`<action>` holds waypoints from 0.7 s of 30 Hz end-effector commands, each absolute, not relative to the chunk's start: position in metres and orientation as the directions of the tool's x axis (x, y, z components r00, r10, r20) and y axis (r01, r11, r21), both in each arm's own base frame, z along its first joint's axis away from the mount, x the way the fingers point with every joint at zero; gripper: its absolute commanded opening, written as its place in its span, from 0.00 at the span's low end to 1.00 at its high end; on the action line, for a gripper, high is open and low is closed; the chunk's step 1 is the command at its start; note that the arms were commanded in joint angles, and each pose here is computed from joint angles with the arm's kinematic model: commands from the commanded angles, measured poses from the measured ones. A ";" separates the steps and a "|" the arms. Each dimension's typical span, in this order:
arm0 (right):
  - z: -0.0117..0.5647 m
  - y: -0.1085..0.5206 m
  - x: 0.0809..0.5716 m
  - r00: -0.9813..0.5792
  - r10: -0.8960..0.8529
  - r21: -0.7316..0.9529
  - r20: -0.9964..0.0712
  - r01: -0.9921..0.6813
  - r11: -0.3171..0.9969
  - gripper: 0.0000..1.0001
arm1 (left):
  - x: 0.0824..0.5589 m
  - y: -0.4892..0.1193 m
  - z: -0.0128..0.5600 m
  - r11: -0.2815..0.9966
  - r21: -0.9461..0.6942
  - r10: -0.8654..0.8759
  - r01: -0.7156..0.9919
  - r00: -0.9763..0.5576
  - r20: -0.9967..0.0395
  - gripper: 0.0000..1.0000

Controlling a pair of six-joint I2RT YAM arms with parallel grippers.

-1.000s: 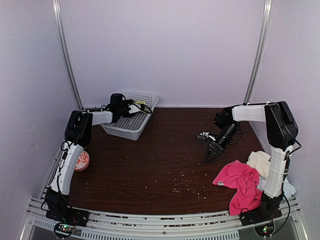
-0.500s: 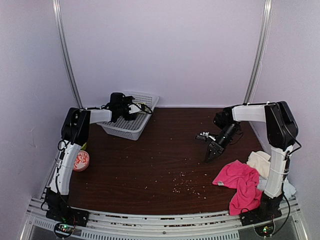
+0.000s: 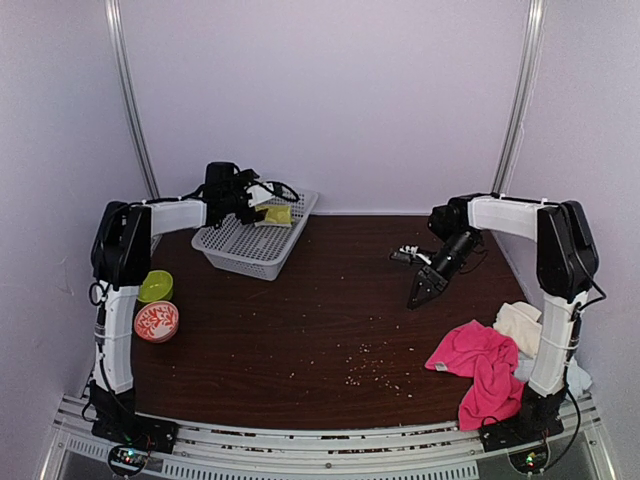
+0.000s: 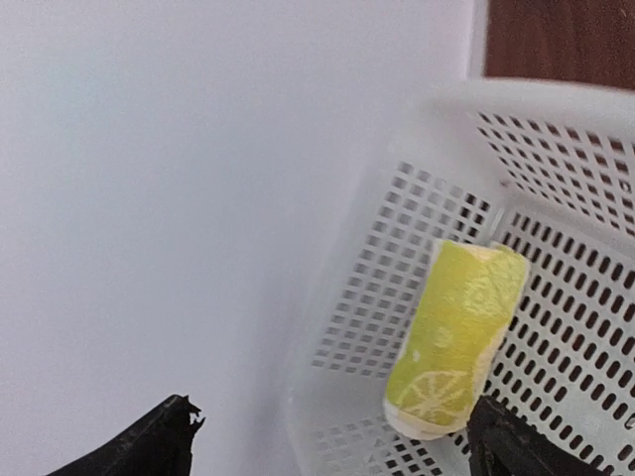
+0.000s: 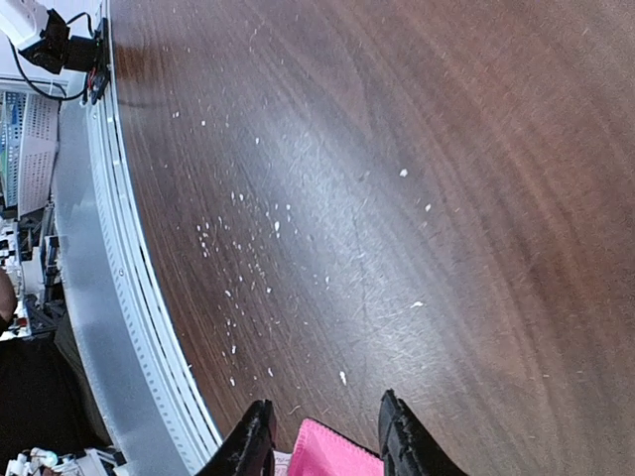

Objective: Roll the towels
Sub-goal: Place the towel in the bin.

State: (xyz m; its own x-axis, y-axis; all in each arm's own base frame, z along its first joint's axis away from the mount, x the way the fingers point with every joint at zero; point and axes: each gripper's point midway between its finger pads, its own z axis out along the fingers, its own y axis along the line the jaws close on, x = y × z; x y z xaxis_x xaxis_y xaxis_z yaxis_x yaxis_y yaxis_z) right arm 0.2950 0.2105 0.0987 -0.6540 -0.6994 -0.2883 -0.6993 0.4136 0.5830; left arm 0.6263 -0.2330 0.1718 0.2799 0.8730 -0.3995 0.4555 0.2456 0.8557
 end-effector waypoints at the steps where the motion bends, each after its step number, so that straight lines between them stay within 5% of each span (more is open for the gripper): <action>1: 0.154 0.203 0.329 -0.633 -0.648 0.472 -0.424 -0.765 0.438 0.37 | 0.596 -0.246 0.260 0.413 0.815 0.822 0.405 0.220 -0.526 0.98; 7: 0.203 0.164 0.387 -0.634 -0.508 0.231 -0.584 -0.729 0.645 0.40 | 0.518 -0.269 0.327 0.611 0.634 0.649 0.474 0.160 -0.744 0.98; 10: 0.222 0.128 0.395 -0.628 -0.459 0.081 -0.628 -0.640 0.764 0.49 | 0.487 -0.264 0.359 0.769 0.388 0.417 0.507 0.061 -0.907 0.98; 11: 0.224 0.118 0.391 -0.625 -0.461 0.036 -0.630 -0.617 0.786 0.64 | 0.475 -0.265 0.365 0.792 0.286 0.314 0.539 0.041 -0.949 0.98; 13: 0.224 0.104 0.375 -0.624 -0.474 -0.021 -0.622 -0.591 0.806 0.98 | 0.449 -0.276 0.360 0.734 0.169 0.185 0.657 0.046 -0.982 0.98; 21: 0.183 0.054 0.301 -0.705 -0.522 -0.151 -0.479 -0.520 0.841 1.00 | 0.387 -0.316 0.318 0.478 -0.148 -0.033 0.866 -0.151 -0.988 0.92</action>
